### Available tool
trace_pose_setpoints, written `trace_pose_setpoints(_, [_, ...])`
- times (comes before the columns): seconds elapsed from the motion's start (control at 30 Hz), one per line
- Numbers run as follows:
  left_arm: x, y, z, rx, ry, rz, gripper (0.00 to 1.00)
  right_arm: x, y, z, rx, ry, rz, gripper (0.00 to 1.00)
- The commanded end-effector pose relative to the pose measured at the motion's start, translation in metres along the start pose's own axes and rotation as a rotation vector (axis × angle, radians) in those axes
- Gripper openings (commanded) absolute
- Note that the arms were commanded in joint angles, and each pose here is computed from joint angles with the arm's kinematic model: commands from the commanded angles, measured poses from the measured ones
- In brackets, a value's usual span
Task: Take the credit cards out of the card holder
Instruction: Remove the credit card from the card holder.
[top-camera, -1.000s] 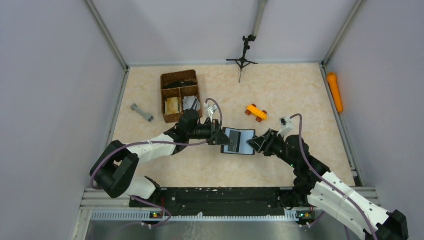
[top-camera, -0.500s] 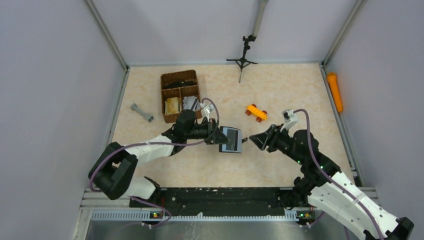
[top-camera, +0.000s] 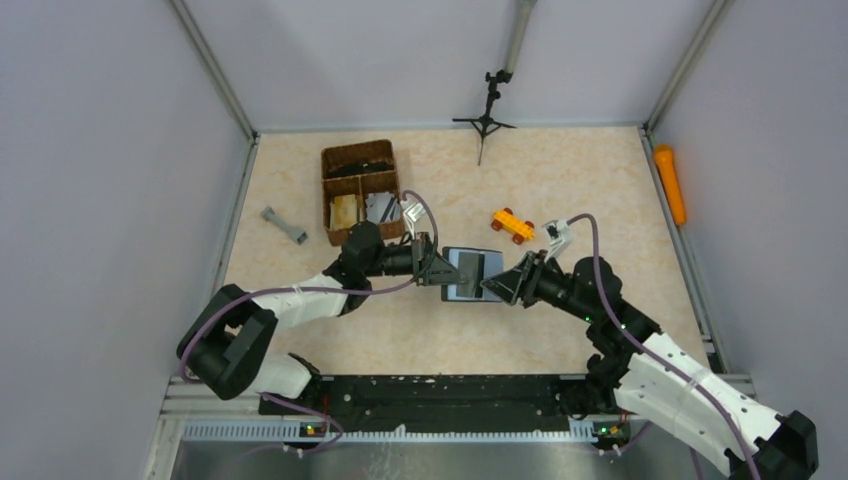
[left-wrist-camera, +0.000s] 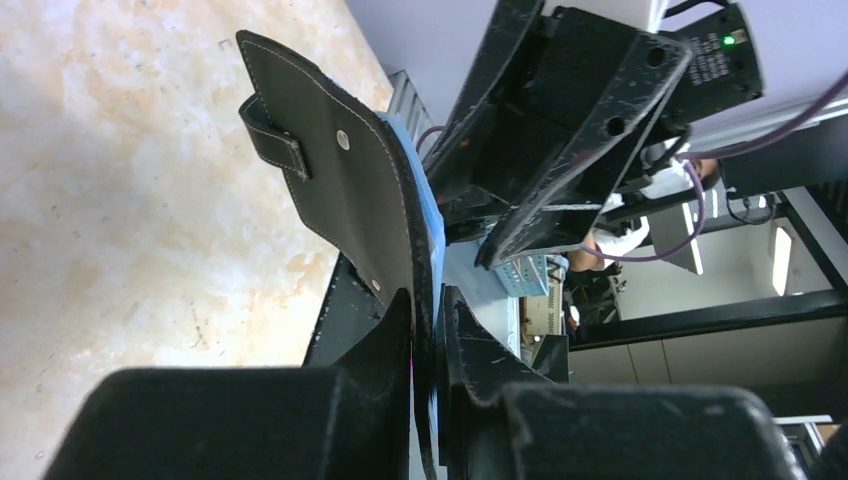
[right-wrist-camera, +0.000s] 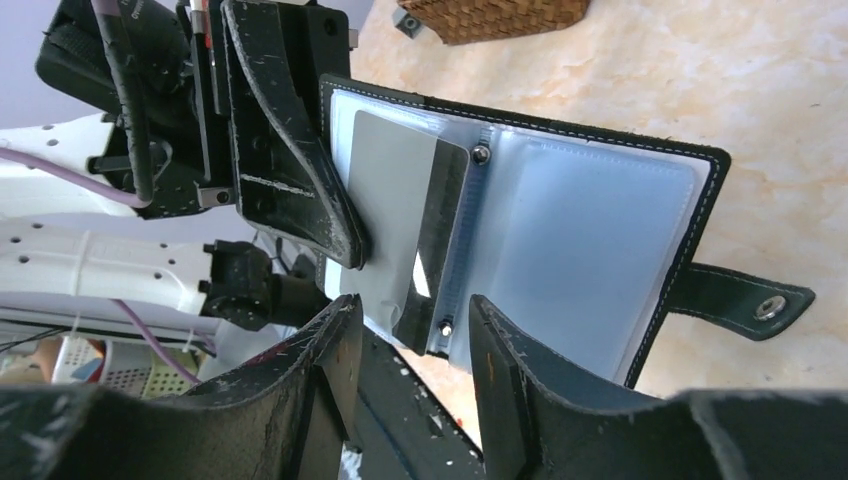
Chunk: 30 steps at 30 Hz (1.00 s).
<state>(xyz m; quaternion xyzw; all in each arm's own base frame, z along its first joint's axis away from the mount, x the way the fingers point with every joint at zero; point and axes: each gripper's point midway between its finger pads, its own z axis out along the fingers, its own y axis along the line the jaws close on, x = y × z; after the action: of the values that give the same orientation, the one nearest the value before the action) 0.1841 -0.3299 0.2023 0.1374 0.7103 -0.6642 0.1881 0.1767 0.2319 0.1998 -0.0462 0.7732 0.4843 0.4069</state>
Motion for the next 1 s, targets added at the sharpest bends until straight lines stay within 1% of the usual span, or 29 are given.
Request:
trace_pose_setpoints(0.0, [-0.007, -0.036, -0.005, 0.139, -0.017, 0.091, 0.00, -0.015, 0.025, 0.001, -0.127, -0.064, 0.034, 0.43])
trace_pose_setpoints(0.1, [-0.006, -0.046, -0.007, 0.188, -0.014, 0.094, 0.00, -0.017, 0.030, 0.000, -0.159, -0.087, 0.077, 0.38])
trace_pose_setpoints(0.2, [-0.005, -0.060, -0.011, 0.247, -0.016, 0.106, 0.00, -0.021, 0.036, -0.003, -0.190, -0.110, 0.114, 0.37])
trace_pose_setpoints(0.37, [-0.004, -0.067, -0.013, 0.268, -0.010, 0.106, 0.00, -0.029, 0.052, -0.009, -0.285, -0.155, 0.159, 0.31])
trace_pose_setpoints(0.5, [-0.003, -0.068, -0.014, 0.264, -0.007, 0.106, 0.00, -0.036, 0.058, -0.014, -0.344, -0.209, 0.210, 0.20])
trace_pose_setpoints(0.7, [-0.002, -0.069, -0.015, 0.256, -0.003, 0.107, 0.01, -0.040, 0.063, -0.018, -0.386, -0.230, 0.247, 0.09])
trace_pose_setpoints(0.8, [-0.002, -0.067, -0.015, 0.243, 0.000, 0.111, 0.05, -0.041, 0.065, -0.019, -0.403, -0.235, 0.260, 0.09])
trace_pose_setpoints(0.9, [-0.001, -0.067, -0.015, 0.240, 0.002, 0.113, 0.05, -0.040, 0.068, -0.019, -0.415, -0.224, 0.256, 0.13])
trace_pose_setpoints(0.97, [-0.001, -0.068, -0.015, 0.242, 0.004, 0.113, 0.05, -0.038, 0.068, -0.017, -0.412, -0.209, 0.254, 0.13])
